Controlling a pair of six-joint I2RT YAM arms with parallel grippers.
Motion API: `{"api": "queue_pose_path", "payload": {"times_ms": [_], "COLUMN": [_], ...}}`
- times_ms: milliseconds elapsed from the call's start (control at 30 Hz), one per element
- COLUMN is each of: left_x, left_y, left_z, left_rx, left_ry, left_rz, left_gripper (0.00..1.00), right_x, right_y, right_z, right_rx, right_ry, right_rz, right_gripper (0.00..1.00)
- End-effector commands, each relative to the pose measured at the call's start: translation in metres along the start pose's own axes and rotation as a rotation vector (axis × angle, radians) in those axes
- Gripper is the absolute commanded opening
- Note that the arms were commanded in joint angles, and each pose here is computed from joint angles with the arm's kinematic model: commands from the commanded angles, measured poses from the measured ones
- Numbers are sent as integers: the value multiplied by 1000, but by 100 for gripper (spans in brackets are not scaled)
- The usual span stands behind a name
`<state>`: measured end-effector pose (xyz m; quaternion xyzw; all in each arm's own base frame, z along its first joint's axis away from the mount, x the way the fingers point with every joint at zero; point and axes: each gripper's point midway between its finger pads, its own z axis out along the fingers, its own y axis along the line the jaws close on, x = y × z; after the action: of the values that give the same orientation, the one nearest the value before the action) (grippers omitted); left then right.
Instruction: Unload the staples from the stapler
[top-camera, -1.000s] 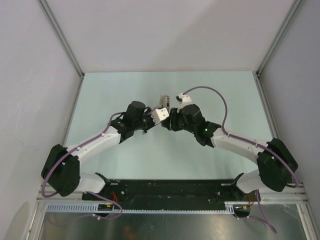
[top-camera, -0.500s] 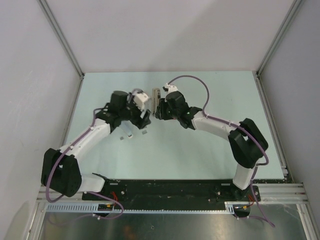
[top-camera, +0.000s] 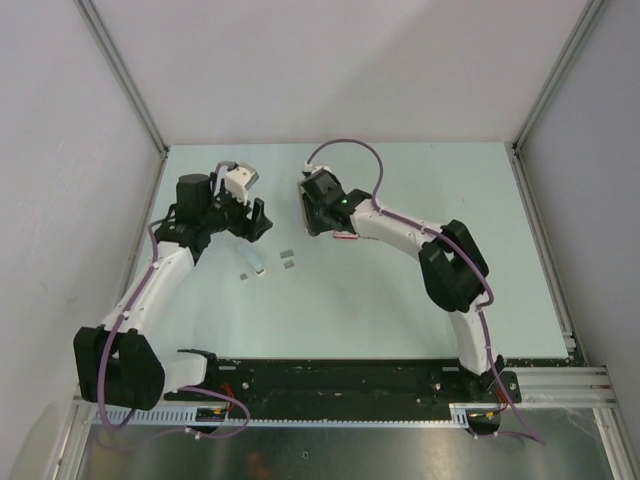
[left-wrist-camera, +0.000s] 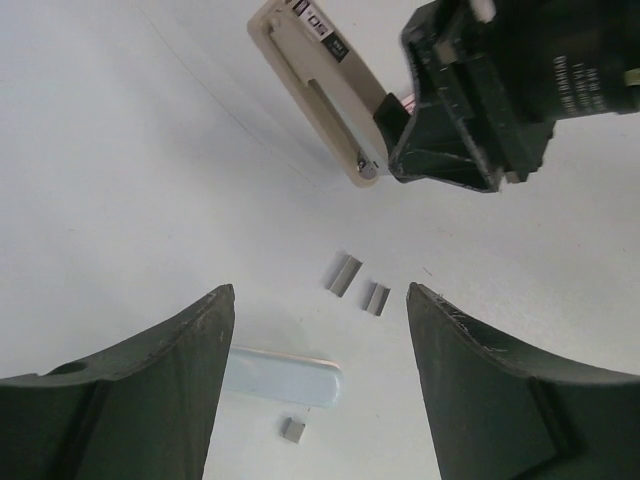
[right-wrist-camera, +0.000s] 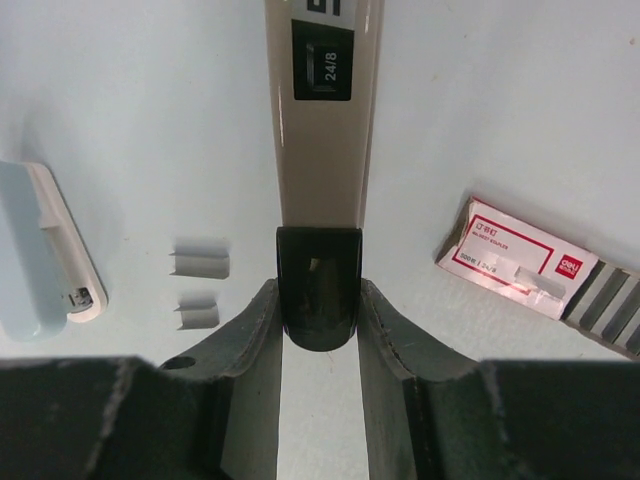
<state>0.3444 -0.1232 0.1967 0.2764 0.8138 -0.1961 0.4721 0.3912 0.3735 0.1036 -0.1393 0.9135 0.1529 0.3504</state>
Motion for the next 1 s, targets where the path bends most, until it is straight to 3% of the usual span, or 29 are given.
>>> {"api": "queue_pose_path", "payload": {"times_ms": [0,367,500,567,733,967], "left_x": [-13,-16,-13,-11,-14,-11], "left_y": [-5,0,2,2,1,4], "left_z": [-11,-12,-8,-7,-7,-7], "left_rx": [9,-11,-12,-10,0,-20], "left_ry": [-44,-43,-30,-24,-31,-22], "left_rz": [-16,-1,-8,-13,-11,-2], "left_gripper": [74,75,75,75,75,75], "right_x": [-20,-4,-10,-17,-32,-53], "right_y": [10,19,21,22,19,11], "right_z": [1,26,20,14,6,-6], "right_rx": [36,62,43,26,-4,-8], "right_ry": [8,126,119,106,82,32], "right_rz": [-65,-91,-88,-80,-53,-29], "right_gripper": [0,1,31,40,50,52]}}
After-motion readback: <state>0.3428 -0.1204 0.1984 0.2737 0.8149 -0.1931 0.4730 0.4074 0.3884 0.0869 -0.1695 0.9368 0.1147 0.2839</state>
